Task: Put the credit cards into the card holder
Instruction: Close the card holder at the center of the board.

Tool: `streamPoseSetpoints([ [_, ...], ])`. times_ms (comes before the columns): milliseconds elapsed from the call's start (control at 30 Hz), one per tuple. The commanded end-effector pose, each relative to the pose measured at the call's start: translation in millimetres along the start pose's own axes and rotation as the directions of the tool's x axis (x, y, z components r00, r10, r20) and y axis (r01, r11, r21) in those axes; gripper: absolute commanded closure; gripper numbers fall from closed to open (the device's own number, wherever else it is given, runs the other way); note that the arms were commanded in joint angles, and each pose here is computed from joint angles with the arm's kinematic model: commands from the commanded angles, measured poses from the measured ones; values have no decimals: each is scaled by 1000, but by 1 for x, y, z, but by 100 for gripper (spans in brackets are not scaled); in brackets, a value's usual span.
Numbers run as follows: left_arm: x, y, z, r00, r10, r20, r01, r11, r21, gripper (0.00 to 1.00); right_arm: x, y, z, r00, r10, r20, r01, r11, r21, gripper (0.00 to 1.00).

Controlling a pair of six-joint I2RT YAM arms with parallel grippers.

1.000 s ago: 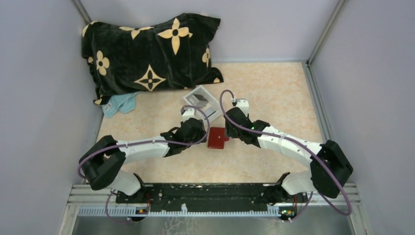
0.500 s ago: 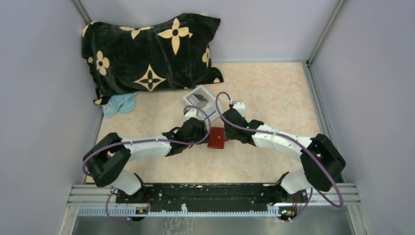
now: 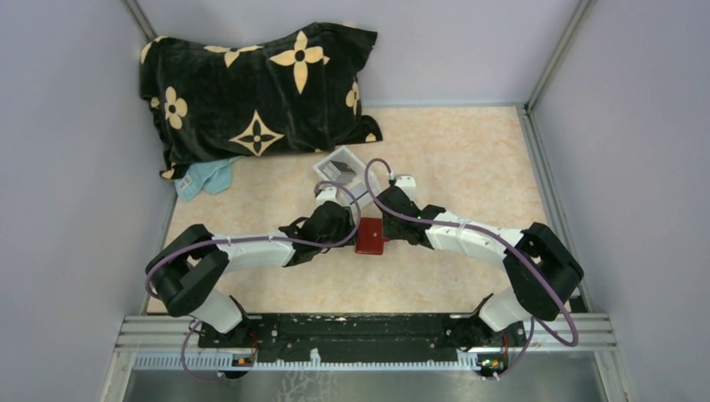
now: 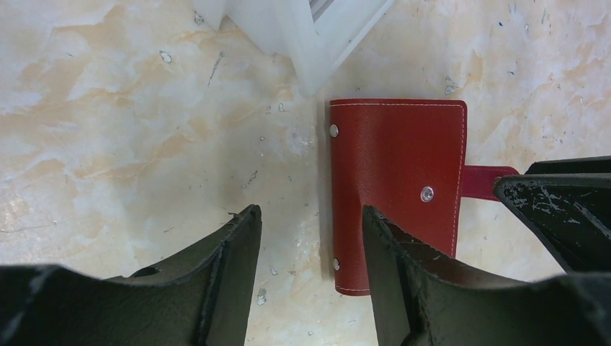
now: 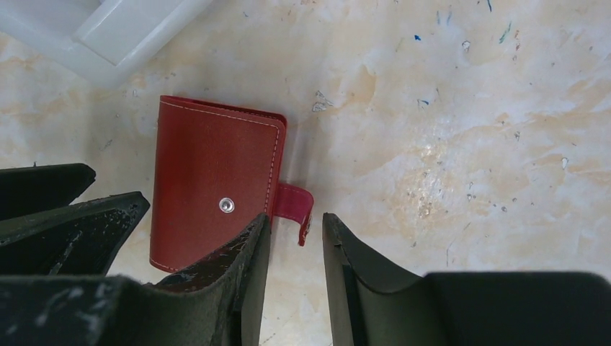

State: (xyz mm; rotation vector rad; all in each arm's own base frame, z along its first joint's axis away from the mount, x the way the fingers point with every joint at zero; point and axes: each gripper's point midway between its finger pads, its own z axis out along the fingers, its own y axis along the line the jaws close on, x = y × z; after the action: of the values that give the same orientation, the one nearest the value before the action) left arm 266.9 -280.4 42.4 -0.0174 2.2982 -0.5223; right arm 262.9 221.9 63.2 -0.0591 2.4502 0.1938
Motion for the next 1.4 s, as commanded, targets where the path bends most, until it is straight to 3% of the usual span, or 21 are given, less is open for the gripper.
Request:
streamPoseSetpoints([
  [0, 2, 1, 3, 1000, 2, -2, -2, 1000, 12, 40, -14, 16, 0, 999, 22, 40, -20, 999, -42, 69],
  [500, 5, 0, 7, 1000, -2, -16, 3, 1000, 21, 40, -8, 14, 5, 1000, 12, 25, -11, 1000, -27, 78],
  [667, 7, 0, 8, 1000, -3, -26, 3, 1000, 21, 40, -7, 13, 5, 1000, 8, 20, -8, 1000, -23, 84],
  [867, 11, -1, 8, 999, -6, -42, 7, 1000, 31, 40, -6, 14, 5, 1000, 4, 12, -4, 1000, -28, 100],
  [1367, 23, -3, 11, 997, -24, -78, 29, 998, 54, 42, -18, 28, 0, 1000, -7, 22, 8, 998, -69, 100],
])
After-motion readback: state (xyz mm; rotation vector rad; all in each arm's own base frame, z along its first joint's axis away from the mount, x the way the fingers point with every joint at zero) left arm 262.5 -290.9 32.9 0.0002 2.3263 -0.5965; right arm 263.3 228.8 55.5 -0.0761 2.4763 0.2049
